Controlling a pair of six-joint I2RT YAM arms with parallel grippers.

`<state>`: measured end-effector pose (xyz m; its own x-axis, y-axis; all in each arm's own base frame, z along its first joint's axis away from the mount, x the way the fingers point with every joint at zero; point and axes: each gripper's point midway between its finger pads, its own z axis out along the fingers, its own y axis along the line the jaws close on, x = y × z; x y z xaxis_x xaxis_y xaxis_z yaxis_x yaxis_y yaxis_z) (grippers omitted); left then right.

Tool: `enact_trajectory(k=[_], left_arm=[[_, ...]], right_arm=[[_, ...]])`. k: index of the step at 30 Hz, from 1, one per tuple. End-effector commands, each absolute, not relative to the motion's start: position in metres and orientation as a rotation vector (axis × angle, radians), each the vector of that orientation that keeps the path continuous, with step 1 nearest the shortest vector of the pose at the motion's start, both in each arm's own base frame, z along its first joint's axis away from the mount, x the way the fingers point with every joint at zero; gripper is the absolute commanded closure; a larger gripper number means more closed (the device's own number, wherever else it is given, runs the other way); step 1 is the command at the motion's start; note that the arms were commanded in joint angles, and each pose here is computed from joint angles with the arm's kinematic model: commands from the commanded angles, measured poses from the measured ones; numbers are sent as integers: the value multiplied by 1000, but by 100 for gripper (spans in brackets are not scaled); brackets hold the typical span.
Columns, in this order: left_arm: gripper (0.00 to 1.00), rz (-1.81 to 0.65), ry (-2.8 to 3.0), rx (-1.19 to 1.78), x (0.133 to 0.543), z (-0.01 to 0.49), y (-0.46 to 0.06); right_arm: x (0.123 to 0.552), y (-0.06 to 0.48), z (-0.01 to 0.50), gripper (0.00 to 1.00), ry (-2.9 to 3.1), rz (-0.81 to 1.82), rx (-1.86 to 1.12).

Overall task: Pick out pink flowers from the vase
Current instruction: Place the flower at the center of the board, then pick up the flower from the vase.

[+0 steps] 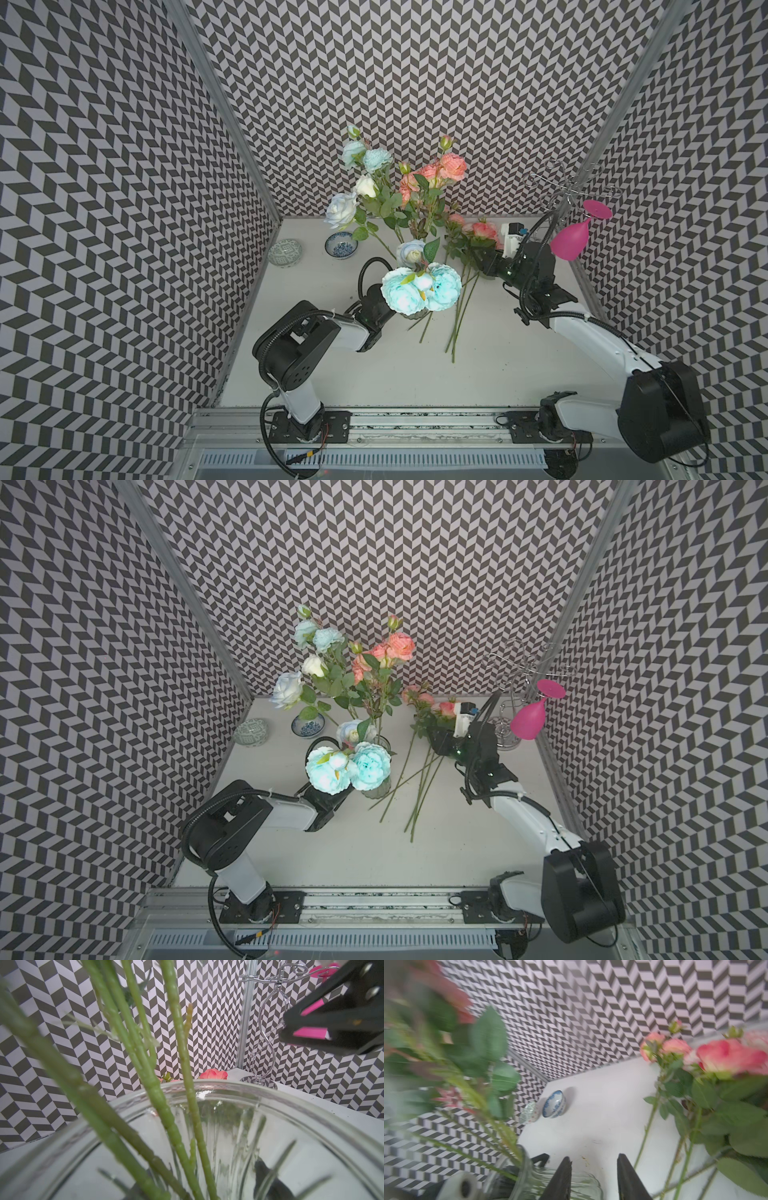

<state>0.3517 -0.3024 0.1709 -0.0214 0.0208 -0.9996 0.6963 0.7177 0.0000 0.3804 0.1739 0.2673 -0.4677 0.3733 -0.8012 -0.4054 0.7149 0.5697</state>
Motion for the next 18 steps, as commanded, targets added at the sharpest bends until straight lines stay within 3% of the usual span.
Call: enact_trajectory(k=[1,18], left_arm=[[100,-648,1645,746,329,123,-302],[100,-806,1572,934,294,117,-308]], right_arm=[[357,206,300,64,1698,1021,-234],[332,282,295,65,1676,1093,-511]])
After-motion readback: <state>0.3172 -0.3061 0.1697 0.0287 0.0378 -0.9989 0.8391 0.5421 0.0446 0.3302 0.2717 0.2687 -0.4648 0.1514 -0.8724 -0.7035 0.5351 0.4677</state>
